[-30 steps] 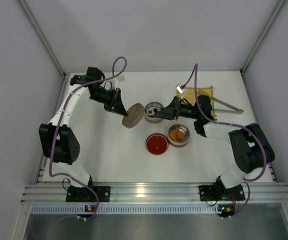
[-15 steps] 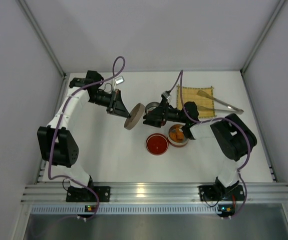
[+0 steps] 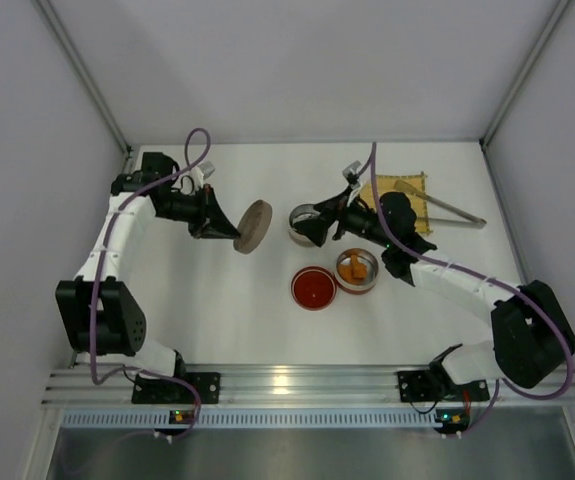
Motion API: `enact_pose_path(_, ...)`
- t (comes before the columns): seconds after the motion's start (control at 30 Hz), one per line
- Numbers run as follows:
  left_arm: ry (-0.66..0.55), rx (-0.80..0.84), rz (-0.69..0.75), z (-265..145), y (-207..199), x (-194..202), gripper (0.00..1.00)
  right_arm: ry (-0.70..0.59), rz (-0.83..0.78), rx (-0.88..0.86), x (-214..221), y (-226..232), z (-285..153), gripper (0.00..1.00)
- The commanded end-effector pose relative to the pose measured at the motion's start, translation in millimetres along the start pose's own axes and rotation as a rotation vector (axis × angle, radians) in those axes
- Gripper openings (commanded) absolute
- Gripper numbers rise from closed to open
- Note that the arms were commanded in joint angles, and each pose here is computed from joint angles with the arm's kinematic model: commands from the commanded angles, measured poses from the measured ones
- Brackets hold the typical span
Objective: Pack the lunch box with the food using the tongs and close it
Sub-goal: Pick up the box lid from the center of the board.
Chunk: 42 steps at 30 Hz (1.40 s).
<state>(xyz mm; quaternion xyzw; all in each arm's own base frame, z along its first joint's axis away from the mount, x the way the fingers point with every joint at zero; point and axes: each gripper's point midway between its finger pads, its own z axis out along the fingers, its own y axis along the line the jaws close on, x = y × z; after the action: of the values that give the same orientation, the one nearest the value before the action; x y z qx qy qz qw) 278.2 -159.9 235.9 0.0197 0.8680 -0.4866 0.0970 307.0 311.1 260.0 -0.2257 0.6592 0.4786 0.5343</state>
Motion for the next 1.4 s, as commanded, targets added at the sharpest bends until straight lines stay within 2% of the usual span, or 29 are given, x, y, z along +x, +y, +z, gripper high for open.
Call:
enact_pose_path(0.0, -0.143, -0.203, -0.144, -12, 14, -10, 0.0, 0.138, -0.274, 0.19, 13, -43, -14, 0.93)
enact_pose_path(0.03, -0.164, -0.223, -0.177, -15, 19, -11, 0.0, 0.137, -0.285, 0.204, 12, -43, -17, 0.93)
enact_pose_path(0.13, -0.168, -0.15, -0.35, -17, 26, -4, 0.0, 0.118, -0.25, 0.204, 13, -41, -14, 0.93)
enact_pose_path(0.23, -0.178, -0.13, -0.46, -20, 42, -5, 0.0, 0.104, -0.163, 0.169, 22, -34, -7, 0.93)
enact_pose_path(0.33, -0.162, -0.094, -0.671, -20, 55, -5, 0.0, 0.09, -0.081, 0.146, 27, -29, 2, 0.92)
enact_pose_path(0.4, -0.147, -0.077, -0.756, -16, 60, 0, 0.0, 0.066, -0.045, 0.128, 28, -25, 10, 0.92)
enact_pose_path(0.5, -0.117, -0.047, -0.828, -9, 63, 10, 0.0, 0.065, -0.084, 0.091, 29, -11, 28, 0.9)
enact_pose_path(0.63, -0.094, 0.005, -0.883, -6, 59, 17, 0.0, 0.06, -0.097, 0.039, 31, 9, 52, 0.9)
enact_pose_path(0.8, -0.072, 0.095, -0.942, -7, 50, 18, 0.0, 0.04, -0.006, -0.036, 33, 29, 72, 0.89)
enact_pose_path(0.97, -0.059, 0.126, -1.002, -4, 52, 24, 0.0, 0.016, 0.046, -0.099, 30, 43, 75, 0.9)
enact_pose_path(1.1, -0.053, 0.143, -1.033, -2, 54, 26, 0.0, 0.024, 0.029, -0.146, 31, 57, 82, 0.89)
enact_pose_path(1.37, -0.041, 0.166, -1.036, -2, 52, 26, 0.0, 0.047, 0.021, -0.207, 41, 78, 92, 0.89)
